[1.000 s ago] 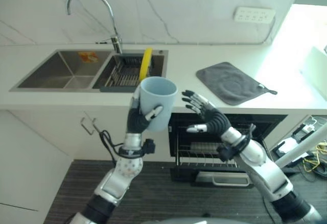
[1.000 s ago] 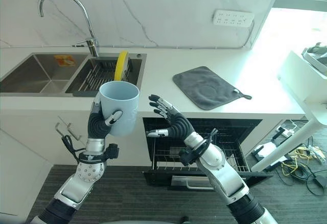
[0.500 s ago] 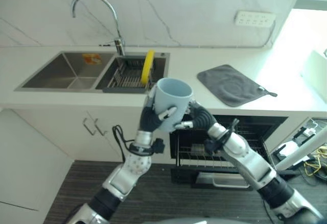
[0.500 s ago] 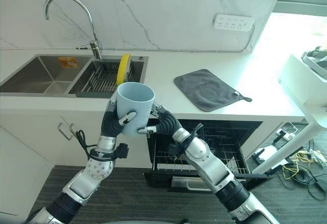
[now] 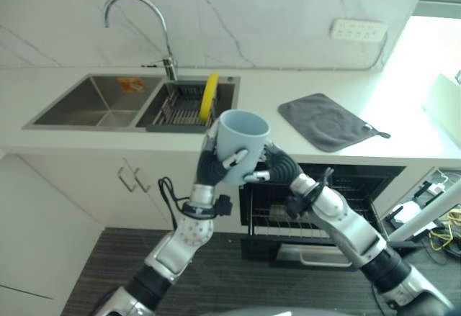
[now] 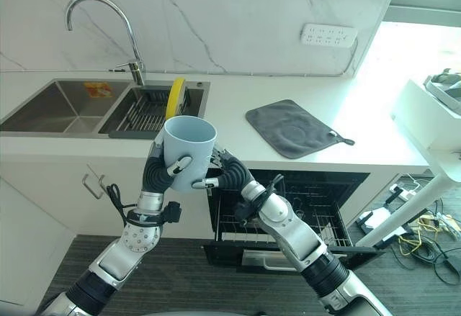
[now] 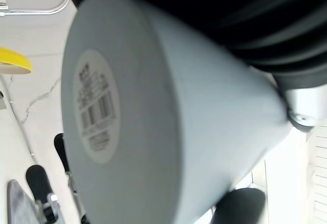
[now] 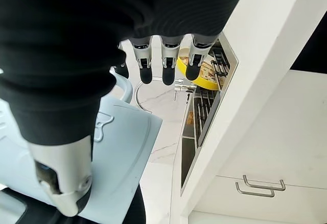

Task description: Place the dishes in the dishwasher.

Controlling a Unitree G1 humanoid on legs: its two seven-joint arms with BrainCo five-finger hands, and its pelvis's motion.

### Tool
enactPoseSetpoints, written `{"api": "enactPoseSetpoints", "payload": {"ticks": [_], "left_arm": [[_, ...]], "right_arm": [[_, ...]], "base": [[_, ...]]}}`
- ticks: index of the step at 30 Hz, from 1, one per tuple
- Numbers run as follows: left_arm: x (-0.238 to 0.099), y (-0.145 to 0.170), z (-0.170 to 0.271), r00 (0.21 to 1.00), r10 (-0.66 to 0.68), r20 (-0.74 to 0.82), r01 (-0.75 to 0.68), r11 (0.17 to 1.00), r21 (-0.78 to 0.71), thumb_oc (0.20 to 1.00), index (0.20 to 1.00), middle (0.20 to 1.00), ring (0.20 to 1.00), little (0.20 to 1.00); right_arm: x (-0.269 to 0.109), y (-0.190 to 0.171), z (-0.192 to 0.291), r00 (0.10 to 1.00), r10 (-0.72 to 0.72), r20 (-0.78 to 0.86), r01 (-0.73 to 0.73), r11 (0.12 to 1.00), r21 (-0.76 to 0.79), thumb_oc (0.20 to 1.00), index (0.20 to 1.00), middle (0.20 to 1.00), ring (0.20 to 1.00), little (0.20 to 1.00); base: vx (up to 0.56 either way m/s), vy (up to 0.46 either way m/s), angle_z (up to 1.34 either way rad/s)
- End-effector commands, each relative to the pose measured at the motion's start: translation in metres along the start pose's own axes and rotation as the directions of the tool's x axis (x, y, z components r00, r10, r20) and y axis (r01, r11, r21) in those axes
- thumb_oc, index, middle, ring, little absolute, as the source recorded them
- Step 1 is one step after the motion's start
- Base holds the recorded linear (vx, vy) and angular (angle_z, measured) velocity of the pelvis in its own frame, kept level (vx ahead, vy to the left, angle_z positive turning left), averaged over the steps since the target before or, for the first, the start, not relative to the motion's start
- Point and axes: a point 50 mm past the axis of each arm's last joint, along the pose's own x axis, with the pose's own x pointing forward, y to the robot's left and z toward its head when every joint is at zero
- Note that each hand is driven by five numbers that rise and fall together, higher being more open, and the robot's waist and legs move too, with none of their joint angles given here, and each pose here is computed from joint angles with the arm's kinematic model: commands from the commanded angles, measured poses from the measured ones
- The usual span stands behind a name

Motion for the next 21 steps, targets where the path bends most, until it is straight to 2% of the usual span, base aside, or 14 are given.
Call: {"api": "enactPoseSetpoints", "payload": {"ticks": [1, 8, 21], "left_arm": [[0.023, -0.018, 0.014, 0.991, -0.048, 0.123, 0.053, 0.998, -0.04, 0.2, 0.2, 0.2, 0.2, 0.2], [0.022, -0.022, 0.014, 0.99, -0.026, 0.136, 0.029, 0.999, -0.025, 0.2, 0.2, 0.2, 0.2, 0.2], [0.025, -0.032, 0.011, 0.984, 0.083, 0.158, -0.092, 0.994, 0.051, 0.2, 0.2, 0.2, 0.2, 0.2]], "right_arm": [[0.025, 0.014, 0.033, 0.987, 0.077, 0.141, -0.081, 0.996, 0.026, 1.0, 1.0, 1.0, 1.0, 1.0], [0.029, 0.022, 0.029, 0.988, 0.072, 0.133, -0.087, 0.991, 0.104, 1.0, 1.0, 1.0, 1.0, 1.0], [0.046, 0.033, 0.035, 0.987, 0.088, 0.135, -0.107, 0.984, 0.139, 1.0, 1.0, 1.0, 1.0, 1.0]], "base": [[0.03, -0.005, 0.0], [0.0, 0.0, 0.0], [0.0, 0.0, 0.0]]}}
